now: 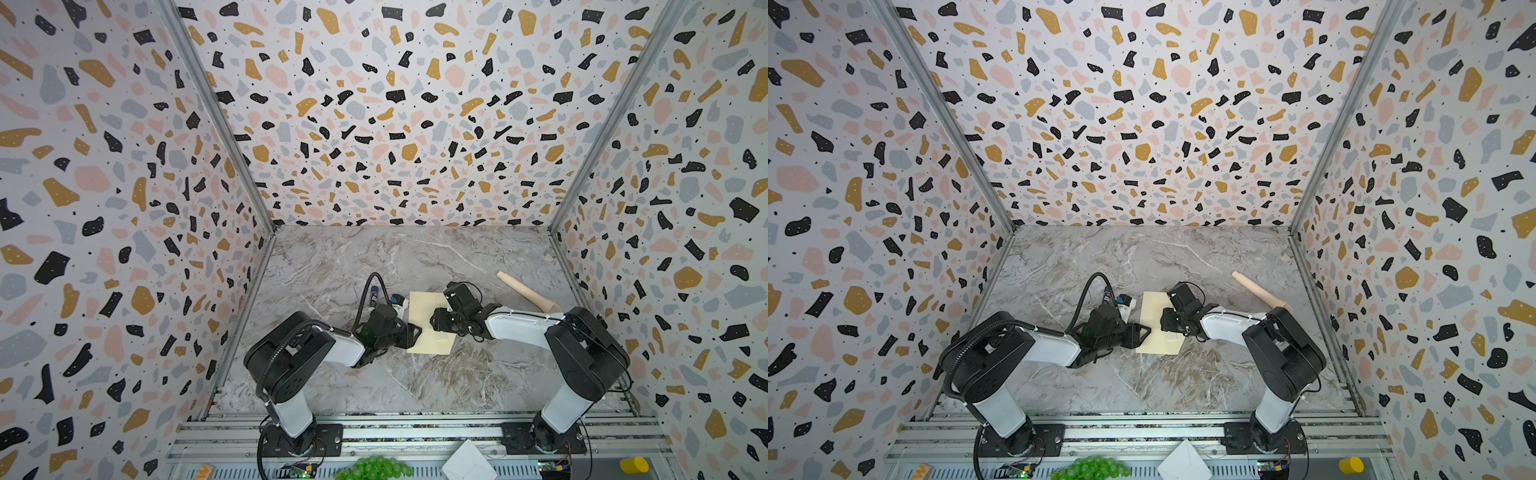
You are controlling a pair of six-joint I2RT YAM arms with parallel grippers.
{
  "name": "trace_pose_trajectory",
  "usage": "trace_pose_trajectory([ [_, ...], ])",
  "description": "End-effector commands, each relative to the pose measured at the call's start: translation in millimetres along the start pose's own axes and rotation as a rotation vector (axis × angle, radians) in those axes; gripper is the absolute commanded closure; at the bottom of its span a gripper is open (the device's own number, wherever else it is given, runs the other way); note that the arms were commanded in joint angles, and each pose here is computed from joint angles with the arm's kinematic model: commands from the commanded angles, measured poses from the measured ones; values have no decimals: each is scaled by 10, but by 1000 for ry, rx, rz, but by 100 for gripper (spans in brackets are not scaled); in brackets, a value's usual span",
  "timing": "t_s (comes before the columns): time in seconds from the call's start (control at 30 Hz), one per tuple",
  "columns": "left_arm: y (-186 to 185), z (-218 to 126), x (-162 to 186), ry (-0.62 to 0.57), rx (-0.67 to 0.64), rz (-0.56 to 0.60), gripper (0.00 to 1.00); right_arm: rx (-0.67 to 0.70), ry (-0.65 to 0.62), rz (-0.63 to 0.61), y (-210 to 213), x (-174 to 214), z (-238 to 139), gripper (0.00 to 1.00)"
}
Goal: Place the letter into the envelope and seal it
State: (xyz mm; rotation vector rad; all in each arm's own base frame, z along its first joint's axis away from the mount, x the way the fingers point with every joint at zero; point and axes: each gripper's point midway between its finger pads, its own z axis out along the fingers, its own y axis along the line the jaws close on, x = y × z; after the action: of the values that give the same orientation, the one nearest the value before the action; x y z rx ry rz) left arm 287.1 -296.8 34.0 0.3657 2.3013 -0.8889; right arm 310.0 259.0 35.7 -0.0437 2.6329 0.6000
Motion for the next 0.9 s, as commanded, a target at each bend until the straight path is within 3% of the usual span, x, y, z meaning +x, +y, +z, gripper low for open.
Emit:
trace_pose_trajectory([
  [0.0,-49,35,41,13,19,-3,46,-14,26,16,15,71,33,47],
  [0.87,-93,52,75,12,26,-8,46,-121,75,79,199,219,97,49],
])
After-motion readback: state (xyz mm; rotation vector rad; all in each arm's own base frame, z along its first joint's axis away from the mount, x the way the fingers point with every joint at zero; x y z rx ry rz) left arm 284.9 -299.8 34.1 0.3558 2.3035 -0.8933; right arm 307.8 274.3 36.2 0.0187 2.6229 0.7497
